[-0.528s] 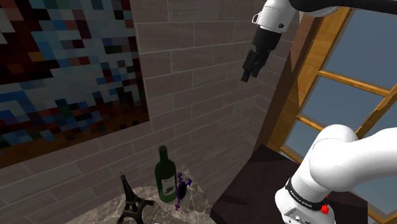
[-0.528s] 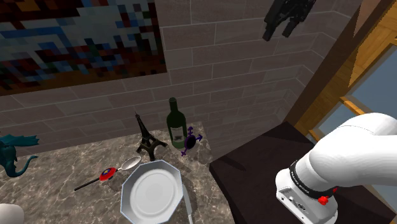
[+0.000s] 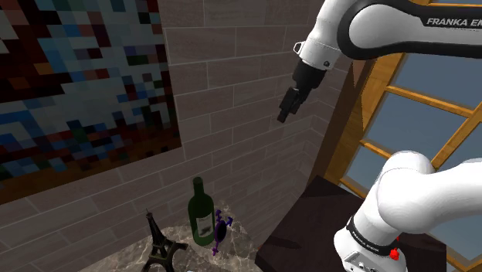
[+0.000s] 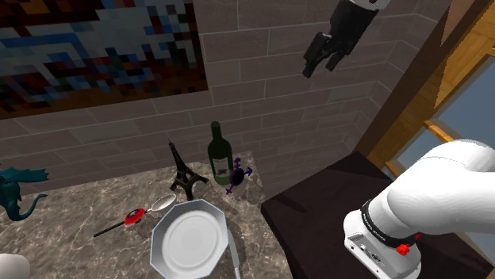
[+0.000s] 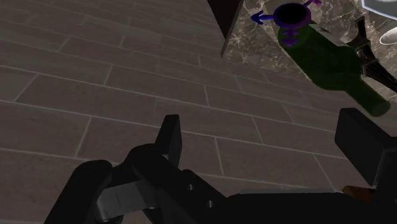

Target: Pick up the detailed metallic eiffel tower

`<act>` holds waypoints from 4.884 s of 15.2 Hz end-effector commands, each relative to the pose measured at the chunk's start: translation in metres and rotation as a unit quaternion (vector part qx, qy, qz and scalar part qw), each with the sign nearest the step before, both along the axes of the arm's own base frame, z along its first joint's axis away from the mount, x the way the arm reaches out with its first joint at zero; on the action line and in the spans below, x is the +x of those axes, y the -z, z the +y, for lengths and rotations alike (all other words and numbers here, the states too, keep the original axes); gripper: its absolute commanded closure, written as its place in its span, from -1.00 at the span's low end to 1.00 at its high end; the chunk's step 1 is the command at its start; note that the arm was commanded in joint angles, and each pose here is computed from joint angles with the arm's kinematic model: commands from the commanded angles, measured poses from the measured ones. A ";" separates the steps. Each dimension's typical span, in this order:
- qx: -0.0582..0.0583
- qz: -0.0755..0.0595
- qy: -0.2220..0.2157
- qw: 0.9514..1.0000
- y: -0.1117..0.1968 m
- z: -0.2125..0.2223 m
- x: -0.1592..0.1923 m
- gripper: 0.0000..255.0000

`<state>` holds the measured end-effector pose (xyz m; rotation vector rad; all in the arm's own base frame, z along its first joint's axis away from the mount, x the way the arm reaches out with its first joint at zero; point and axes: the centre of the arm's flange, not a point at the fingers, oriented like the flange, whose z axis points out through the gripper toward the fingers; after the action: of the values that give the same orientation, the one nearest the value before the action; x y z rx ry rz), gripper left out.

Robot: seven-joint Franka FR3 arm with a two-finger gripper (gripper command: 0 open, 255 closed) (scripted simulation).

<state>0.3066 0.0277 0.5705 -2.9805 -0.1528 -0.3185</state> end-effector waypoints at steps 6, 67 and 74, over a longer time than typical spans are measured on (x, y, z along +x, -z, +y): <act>0.012 -0.054 -0.025 0.998 0.072 0.056 0.006 -1.00; 0.070 -0.304 -0.151 0.938 0.385 0.364 0.090 1.00; 0.070 -0.304 -0.151 0.938 0.349 0.364 0.090 1.00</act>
<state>0.3979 0.3920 0.2165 -2.5619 -0.6119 -1.1381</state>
